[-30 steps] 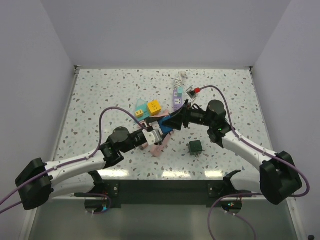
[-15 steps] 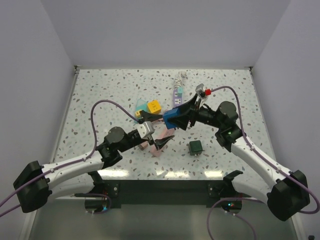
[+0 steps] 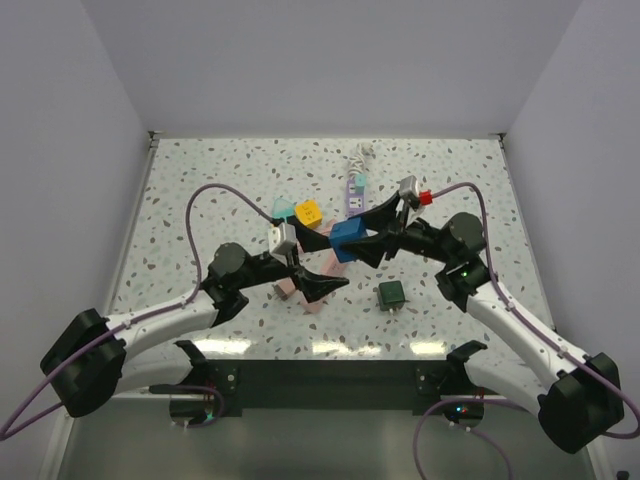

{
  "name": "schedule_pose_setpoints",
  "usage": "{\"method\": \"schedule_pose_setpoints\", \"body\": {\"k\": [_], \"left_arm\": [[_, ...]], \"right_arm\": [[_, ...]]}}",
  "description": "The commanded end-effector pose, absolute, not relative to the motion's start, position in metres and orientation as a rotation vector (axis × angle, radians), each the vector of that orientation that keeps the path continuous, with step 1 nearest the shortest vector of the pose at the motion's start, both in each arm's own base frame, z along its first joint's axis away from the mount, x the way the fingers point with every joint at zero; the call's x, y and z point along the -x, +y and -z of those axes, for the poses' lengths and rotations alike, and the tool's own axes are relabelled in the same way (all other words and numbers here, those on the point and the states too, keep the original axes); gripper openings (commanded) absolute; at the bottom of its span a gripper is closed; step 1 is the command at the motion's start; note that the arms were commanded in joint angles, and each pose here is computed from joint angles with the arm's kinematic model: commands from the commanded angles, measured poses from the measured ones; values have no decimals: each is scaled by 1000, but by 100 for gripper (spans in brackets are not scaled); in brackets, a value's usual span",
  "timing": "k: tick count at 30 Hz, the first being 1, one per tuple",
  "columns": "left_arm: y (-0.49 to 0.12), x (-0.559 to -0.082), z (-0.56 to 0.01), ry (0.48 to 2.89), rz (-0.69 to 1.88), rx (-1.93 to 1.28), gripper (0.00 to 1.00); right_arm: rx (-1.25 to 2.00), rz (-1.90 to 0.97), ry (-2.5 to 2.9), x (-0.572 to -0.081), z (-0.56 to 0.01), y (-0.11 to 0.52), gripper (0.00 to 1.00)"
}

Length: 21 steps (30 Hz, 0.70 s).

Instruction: Insert the plug

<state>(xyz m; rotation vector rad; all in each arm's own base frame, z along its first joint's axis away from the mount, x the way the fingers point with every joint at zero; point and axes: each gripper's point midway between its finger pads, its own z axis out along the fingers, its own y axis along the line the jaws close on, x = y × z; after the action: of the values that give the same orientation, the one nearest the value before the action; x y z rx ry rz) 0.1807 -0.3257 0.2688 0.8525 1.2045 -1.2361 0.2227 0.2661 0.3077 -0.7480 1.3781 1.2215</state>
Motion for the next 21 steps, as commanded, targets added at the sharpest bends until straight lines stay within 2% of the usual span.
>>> {"method": "schedule_pose_setpoints", "body": {"k": [1, 11, 14, 19, 20, 21], "left_arm": [[-333, -174, -302, 1100, 1329, -851, 100], [-345, -175, -317, 1039, 1389, -868, 100], [-349, -176, -316, 1035, 1399, -879, 96], [-354, -178, -316, 1017, 1416, -893, 76], [-355, -178, -317, 1012, 1417, -896, 70], [-356, -178, -317, 1011, 1417, -899, 55]], "right_arm": [[829, -1232, 1206, -204, -334, 265, 0], [866, -1241, 1189, -197, -329, 265, 0], [869, -1240, 1187, -196, -328, 265, 0], [877, -1243, 1184, -195, -326, 265, 0], [873, -1243, 1184, -195, -326, 265, 0], [868, -1241, 1189, -196, -325, 265, 0]]}}
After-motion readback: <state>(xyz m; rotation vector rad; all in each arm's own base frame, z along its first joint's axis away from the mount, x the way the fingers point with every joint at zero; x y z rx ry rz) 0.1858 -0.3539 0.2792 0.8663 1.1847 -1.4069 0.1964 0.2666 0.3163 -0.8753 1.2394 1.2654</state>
